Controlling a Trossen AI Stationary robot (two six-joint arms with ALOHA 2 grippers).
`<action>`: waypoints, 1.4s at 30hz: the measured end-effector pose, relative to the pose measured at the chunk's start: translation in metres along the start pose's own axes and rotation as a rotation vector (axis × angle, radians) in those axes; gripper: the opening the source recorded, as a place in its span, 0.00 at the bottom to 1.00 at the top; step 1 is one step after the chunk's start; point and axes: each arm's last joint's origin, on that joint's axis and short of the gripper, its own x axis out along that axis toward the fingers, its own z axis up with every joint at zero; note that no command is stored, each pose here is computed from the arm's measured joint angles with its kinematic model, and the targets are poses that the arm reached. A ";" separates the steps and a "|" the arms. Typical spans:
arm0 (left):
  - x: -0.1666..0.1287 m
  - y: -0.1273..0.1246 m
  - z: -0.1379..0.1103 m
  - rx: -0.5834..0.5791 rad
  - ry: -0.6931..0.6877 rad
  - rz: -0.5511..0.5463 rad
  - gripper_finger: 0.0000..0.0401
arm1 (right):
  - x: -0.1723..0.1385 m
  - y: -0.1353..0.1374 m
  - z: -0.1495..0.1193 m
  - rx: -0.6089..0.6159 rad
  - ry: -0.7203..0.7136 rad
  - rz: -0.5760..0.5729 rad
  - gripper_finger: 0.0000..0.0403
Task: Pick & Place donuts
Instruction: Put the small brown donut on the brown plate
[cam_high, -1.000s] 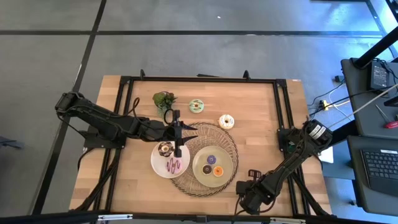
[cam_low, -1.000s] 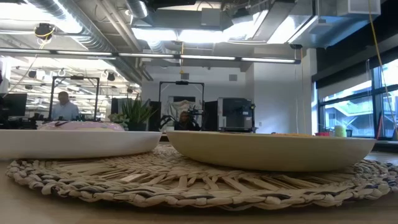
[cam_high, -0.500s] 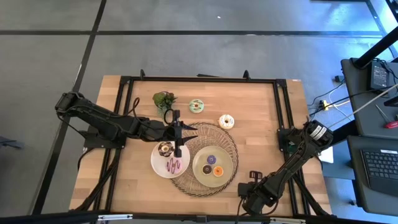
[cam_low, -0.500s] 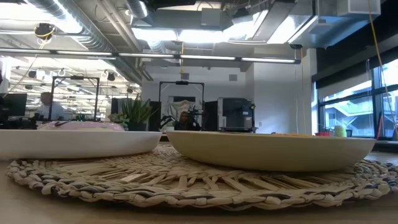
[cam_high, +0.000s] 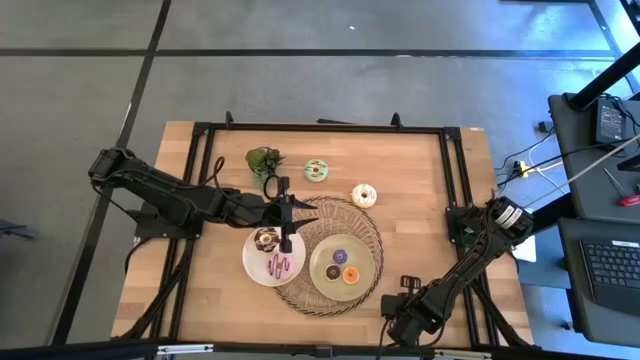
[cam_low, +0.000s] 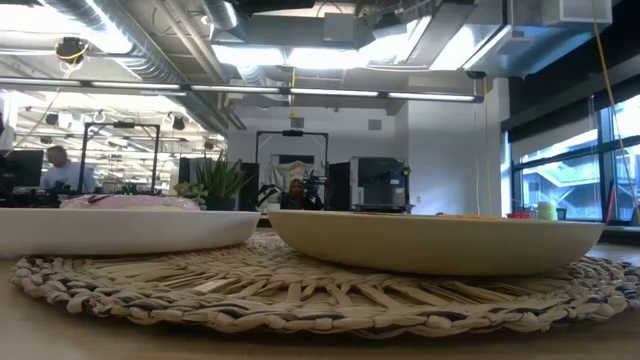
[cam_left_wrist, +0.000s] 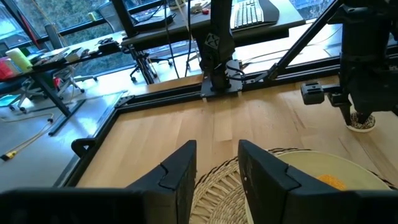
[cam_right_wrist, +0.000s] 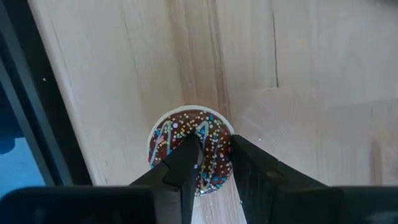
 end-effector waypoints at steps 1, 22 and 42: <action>0.000 0.000 0.000 0.000 0.000 0.000 0.28 | 0.000 0.000 0.000 0.006 0.002 0.001 0.25; 0.000 0.000 0.000 0.000 0.000 -0.001 0.29 | -0.013 -0.008 -0.007 0.005 0.062 -0.029 0.03; 0.000 0.000 0.000 0.000 0.000 -0.002 0.28 | -0.059 -0.122 0.106 -0.077 -0.218 -0.161 0.02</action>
